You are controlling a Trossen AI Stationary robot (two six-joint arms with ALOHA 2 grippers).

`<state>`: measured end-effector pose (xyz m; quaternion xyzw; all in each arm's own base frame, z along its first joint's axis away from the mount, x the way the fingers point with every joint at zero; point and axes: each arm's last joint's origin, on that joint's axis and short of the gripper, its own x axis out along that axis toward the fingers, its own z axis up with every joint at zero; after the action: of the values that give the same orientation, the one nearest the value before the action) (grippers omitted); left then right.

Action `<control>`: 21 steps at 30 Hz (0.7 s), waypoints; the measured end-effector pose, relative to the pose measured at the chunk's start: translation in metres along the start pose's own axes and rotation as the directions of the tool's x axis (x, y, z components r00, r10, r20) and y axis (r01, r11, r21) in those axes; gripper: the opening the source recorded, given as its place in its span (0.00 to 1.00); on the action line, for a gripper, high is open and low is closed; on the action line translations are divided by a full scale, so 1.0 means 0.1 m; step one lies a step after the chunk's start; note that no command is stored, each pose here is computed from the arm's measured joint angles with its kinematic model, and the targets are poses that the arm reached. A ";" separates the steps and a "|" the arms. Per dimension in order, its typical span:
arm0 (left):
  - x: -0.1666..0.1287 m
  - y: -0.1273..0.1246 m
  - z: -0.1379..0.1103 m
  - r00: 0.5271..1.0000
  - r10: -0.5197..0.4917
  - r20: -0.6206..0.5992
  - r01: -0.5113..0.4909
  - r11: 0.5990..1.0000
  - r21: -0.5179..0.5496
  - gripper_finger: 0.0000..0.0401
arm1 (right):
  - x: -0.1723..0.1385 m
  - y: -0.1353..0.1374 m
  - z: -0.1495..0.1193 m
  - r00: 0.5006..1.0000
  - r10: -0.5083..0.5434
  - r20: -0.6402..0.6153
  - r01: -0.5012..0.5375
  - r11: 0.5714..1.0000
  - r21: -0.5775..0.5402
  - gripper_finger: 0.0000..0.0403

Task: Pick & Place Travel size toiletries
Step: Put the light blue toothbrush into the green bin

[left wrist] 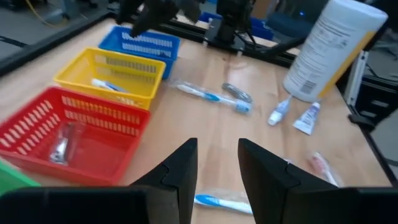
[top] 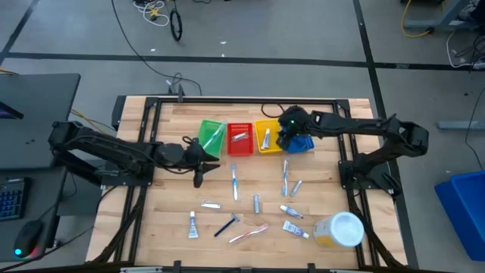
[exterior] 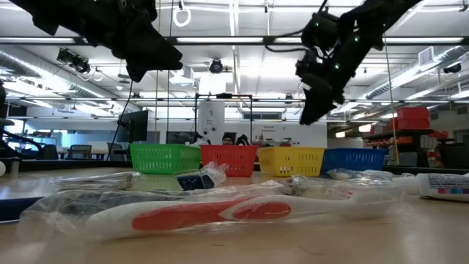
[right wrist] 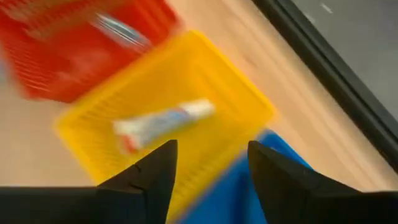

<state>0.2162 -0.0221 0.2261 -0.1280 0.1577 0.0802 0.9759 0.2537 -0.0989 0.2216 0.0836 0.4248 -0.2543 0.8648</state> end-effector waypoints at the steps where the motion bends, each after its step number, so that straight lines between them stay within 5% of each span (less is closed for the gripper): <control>1: 0.01 0.00 -0.01 1.000 -0.007 -0.008 0.007 1.000 -0.006 0.31 | -0.01 0.06 0.02 0.999 0.042 0.021 -0.042 0.999 -0.018 0.53; 11: 0.30 -0.06 -0.20 0.986 -0.133 -0.102 0.128 0.990 -0.058 0.31 | -0.11 0.63 -0.01 0.953 0.272 0.132 -0.240 0.947 -0.216 0.59; 21: 0.59 -0.09 -0.38 0.987 -0.073 -0.146 0.048 0.985 -0.169 0.38 | -0.13 0.95 -0.27 0.916 0.374 0.147 -0.318 0.898 -0.303 0.55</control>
<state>0.2625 -0.0344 0.1741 -0.2186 0.2201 0.0532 0.9492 0.2777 -0.0030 0.2080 0.0119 0.3444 -0.0420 0.9378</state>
